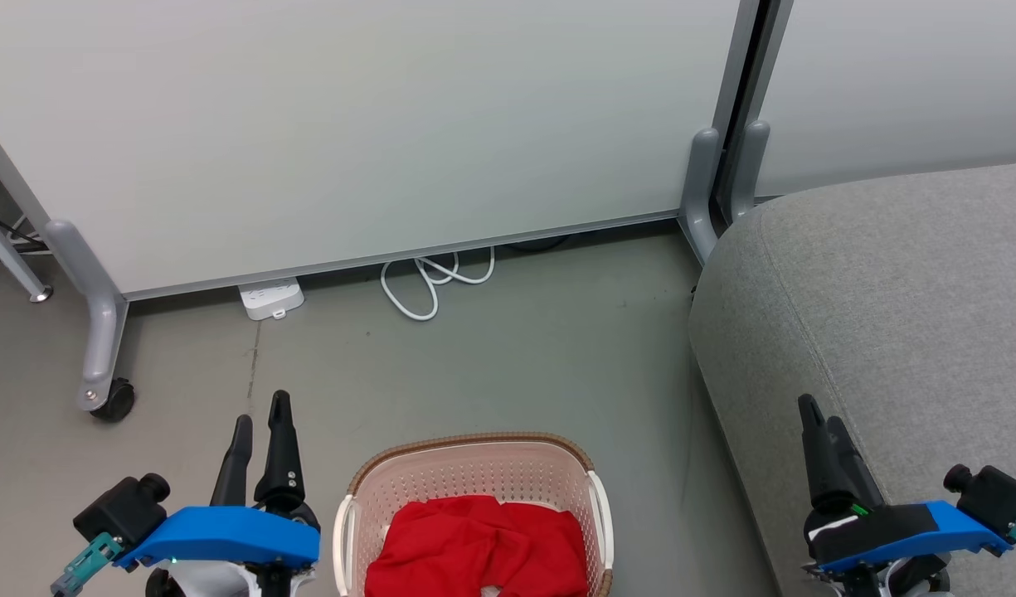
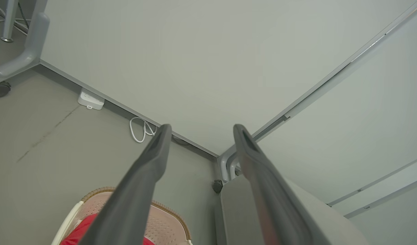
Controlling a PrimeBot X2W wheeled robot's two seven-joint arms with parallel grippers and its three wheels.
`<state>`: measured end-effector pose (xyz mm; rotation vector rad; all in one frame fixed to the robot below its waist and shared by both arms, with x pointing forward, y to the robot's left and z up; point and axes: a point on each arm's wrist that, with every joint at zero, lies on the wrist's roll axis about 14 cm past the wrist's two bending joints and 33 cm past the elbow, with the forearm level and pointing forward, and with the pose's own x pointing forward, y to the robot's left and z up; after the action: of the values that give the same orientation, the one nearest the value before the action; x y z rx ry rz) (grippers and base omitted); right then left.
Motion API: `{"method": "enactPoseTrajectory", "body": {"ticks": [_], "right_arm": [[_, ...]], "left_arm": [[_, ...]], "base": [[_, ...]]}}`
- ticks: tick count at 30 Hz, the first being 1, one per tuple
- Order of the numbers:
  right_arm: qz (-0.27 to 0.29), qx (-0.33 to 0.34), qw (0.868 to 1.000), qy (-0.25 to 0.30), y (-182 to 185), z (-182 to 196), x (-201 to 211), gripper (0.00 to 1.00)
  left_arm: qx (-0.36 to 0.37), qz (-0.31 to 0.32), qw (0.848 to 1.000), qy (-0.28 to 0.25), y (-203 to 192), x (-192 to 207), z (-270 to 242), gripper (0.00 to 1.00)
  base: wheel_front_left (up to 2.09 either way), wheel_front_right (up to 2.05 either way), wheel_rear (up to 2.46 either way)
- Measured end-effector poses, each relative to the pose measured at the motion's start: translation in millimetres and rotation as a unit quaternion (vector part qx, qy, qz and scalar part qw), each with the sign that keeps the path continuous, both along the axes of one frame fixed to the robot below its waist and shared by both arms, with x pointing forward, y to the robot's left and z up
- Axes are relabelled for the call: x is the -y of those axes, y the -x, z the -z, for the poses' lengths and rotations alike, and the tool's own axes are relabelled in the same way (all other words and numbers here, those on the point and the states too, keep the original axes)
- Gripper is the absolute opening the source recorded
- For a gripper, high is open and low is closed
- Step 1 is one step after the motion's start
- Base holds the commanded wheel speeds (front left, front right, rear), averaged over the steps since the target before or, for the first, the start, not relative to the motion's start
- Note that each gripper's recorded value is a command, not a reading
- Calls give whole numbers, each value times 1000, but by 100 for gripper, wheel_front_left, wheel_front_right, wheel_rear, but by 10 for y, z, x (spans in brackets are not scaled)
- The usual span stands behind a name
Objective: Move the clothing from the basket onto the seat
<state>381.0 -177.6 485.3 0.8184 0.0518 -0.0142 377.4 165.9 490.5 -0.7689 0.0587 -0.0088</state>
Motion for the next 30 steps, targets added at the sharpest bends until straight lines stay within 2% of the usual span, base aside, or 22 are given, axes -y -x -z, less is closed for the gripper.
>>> {"method": "enactPoseTrajectory", "body": {"ticks": [12, 16, 30], "right_arm": [[-15, 5, 997, 78, -8, -9, -44, 100], [-16, 10, 992, 121, -19, -39, -20, 100], [-32, 26, 979, 199, -46, -110, -85, 100]], "left_arm": [[7, 7, 997, -73, 7, 30, 17, 100], [10, 10, 995, -94, 7, 44, 16, 100], [22, 21, 987, -157, 11, 101, 14, 100]], "base": [[0, 0, 0], [0, 0, 0], [0, 0, 0]]}}
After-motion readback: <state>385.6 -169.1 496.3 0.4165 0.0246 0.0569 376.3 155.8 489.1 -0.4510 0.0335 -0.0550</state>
